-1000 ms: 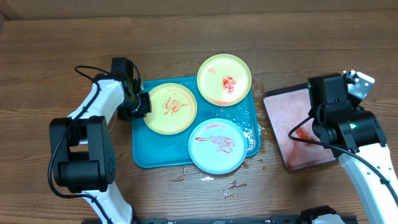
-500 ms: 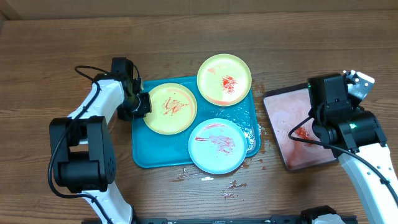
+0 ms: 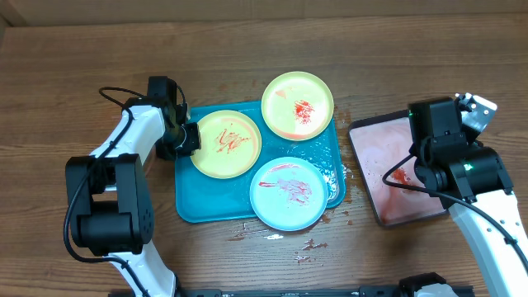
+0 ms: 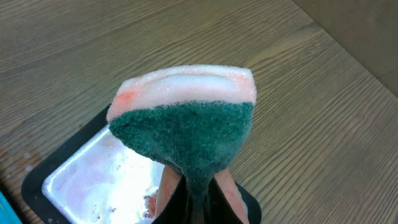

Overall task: Clean dirty plates on tray and stack at the side
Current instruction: 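Carry the sponge with the right gripper over to the yellow plate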

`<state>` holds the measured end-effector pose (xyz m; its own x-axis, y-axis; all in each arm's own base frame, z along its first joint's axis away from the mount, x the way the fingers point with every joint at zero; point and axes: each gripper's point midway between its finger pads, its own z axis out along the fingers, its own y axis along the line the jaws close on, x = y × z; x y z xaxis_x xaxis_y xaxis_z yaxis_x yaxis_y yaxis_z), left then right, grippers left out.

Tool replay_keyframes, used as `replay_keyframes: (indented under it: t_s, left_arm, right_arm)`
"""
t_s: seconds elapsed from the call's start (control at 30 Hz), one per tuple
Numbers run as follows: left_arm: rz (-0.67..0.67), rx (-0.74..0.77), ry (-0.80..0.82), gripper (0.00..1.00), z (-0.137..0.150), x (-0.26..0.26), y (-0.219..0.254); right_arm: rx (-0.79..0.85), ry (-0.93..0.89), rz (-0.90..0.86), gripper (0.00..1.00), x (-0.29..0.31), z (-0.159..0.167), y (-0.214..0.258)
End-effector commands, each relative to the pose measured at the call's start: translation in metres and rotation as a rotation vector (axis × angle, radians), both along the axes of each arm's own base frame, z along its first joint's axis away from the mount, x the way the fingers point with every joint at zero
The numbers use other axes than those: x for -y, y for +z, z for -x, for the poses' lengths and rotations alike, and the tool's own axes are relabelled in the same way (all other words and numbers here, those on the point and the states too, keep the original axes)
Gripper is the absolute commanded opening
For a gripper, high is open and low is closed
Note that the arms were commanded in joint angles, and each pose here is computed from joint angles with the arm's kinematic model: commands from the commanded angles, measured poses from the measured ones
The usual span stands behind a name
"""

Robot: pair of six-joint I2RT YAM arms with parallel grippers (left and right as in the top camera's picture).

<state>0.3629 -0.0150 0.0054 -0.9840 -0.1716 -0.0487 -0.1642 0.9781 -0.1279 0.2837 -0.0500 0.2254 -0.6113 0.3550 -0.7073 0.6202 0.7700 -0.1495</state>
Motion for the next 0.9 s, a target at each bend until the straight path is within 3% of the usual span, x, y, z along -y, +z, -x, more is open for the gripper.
replay_keyframes:
  t_s: [0.0,0.27,0.43,0.53,0.87]
  left_arm:
    - [-0.039,-0.073,0.011,0.04,0.015,-0.008,-0.017]
    - [-0.039,-0.073,0.011,0.05,0.015,-0.008,-0.017]
    - [-0.038,-0.074,0.006,0.04,0.016,-0.008,-0.017]
    - [-0.01,-0.058,-0.033,0.04,0.013,-0.002,-0.016]
    - [0.054,-0.031,-0.111,0.04,0.01,0.008,-0.015]
  right_arm:
    - [0.026,0.012,-0.03,0.04,-0.006,-0.005,0.004]
    - [-0.187,0.145,-0.459,0.04,-0.074,-0.008,-0.062]
    - [-0.324,0.509,-0.56,0.04,-0.124,-0.009,-0.078]
    - [-0.319,0.717,-0.622,0.04,-0.153,-0.009,-0.071]
    - [-0.255,0.941,-0.826,0.04,-0.208,-0.003,-0.048]
